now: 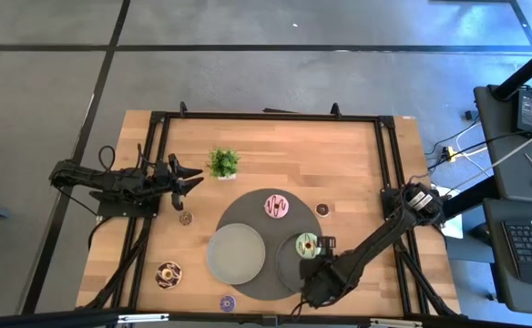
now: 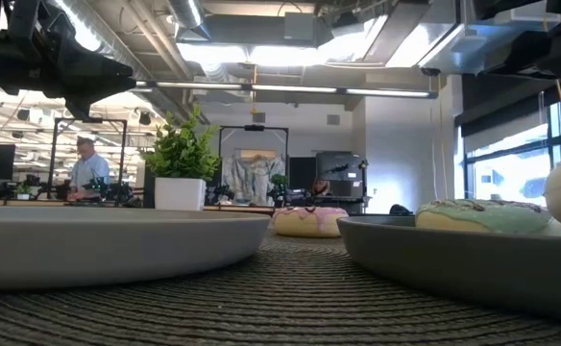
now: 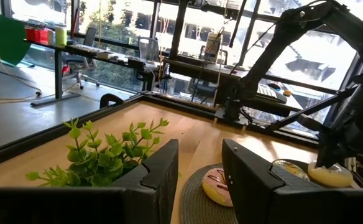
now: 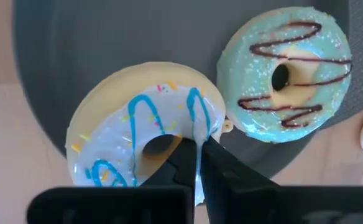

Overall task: Pick & Place donuts
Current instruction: Put the large white donut on the dark grey plate

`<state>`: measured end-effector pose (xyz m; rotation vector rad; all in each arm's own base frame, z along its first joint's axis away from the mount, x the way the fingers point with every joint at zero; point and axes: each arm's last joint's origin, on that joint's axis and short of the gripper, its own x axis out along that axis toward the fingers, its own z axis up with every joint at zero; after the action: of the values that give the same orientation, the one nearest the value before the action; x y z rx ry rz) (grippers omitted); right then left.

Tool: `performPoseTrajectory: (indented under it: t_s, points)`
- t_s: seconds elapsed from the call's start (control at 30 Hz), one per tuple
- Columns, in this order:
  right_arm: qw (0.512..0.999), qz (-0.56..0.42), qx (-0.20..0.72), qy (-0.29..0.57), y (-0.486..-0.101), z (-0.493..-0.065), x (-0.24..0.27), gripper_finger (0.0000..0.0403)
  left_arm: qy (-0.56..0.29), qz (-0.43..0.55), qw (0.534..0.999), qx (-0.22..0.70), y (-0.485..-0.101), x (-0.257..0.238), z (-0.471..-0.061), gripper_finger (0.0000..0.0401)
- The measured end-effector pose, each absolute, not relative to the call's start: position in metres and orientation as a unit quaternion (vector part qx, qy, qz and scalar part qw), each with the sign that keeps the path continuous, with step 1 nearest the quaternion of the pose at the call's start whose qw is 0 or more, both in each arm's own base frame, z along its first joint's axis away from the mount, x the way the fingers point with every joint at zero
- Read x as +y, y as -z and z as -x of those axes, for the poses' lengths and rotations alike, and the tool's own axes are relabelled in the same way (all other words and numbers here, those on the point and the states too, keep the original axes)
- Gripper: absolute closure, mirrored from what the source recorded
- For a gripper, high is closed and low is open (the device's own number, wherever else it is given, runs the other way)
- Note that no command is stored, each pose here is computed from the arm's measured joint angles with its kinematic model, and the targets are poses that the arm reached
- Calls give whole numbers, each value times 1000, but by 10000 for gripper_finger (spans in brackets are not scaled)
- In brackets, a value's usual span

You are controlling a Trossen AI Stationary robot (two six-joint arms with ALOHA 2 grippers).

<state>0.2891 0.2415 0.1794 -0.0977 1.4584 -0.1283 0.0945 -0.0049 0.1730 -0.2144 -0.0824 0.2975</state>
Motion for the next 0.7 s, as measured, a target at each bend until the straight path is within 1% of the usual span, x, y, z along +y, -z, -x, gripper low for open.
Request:
performPoseTrajectory:
  t_s: [0.13,0.5,0.7]
  points:
    - [750,43,659,49,-179,-291,244,373,-148,107,982,-41,-173,-5,-94,281]
    - [749,48,659,44,-179,-291,244,280,-148,107,982,-41,-173,-5,-94,281]
    - [748,47,660,46,-179,-290,243,262,-148,107,982,-41,-173,-5,-94,281]
